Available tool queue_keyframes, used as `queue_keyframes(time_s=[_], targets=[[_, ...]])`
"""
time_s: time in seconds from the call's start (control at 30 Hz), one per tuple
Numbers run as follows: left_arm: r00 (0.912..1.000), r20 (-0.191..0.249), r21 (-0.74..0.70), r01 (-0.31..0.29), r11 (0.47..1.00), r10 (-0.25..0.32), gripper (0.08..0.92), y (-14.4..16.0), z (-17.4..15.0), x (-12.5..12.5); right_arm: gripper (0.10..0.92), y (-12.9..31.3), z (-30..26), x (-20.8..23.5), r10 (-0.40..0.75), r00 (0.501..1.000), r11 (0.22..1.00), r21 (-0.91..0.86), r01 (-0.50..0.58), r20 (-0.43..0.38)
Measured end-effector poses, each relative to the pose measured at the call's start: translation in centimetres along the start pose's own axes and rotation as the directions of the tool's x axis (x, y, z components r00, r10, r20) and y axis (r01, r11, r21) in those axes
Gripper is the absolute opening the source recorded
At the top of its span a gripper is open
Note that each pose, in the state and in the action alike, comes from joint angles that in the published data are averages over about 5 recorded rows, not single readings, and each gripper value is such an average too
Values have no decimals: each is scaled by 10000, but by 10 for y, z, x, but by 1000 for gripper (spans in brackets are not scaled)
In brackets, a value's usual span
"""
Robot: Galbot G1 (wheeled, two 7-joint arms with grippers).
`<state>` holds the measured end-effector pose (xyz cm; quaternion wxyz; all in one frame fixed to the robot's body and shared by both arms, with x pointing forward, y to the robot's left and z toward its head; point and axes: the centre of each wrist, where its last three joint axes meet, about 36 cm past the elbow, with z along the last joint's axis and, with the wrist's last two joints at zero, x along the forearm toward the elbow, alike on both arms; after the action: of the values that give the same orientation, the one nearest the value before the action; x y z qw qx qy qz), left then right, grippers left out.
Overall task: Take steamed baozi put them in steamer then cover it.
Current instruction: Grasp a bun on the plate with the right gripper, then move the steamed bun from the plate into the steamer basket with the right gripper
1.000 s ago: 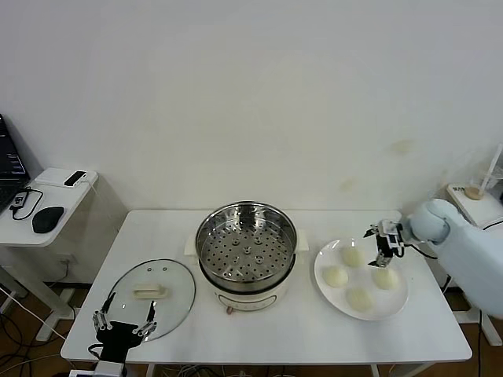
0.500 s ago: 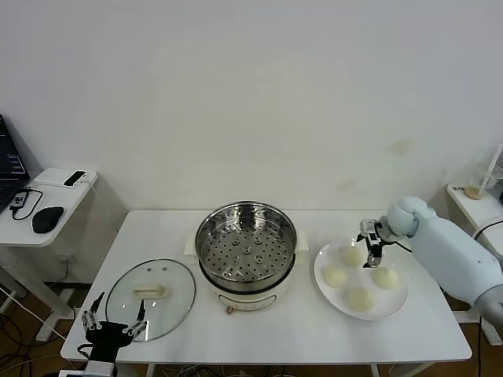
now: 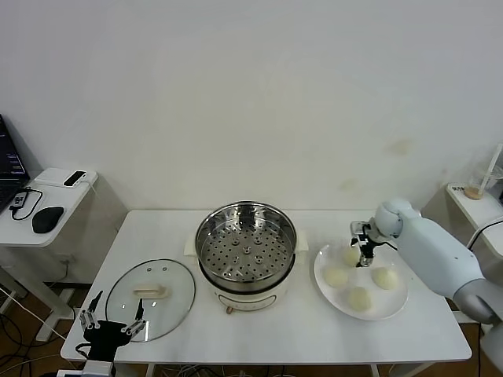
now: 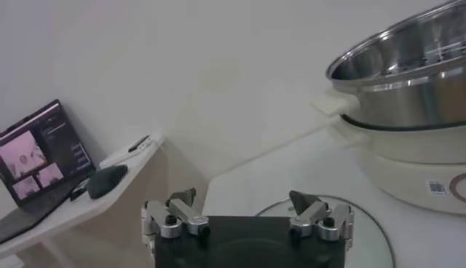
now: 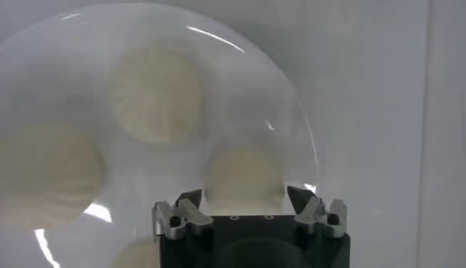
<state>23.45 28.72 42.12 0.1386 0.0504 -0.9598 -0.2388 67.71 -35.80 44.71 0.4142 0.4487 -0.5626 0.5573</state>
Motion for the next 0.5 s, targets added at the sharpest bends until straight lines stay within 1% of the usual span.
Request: queue_keyframes(time_s=[0.13,0.33,0.5], targets=[[10000,9,-2,9,10000,-9,823,0,0,0,618,-3,0,1,2,10000,10000,3,-2,-42],[10000,-16,-17,0,10000,0,823,1,1,0,611,-7,4,11,-34,10000,9999,102,35,-90],[10000,-18,-46,-43,10000,43,823,1,2,-2,611,-15,7,31,89,10000,9998,165,-89,-11]])
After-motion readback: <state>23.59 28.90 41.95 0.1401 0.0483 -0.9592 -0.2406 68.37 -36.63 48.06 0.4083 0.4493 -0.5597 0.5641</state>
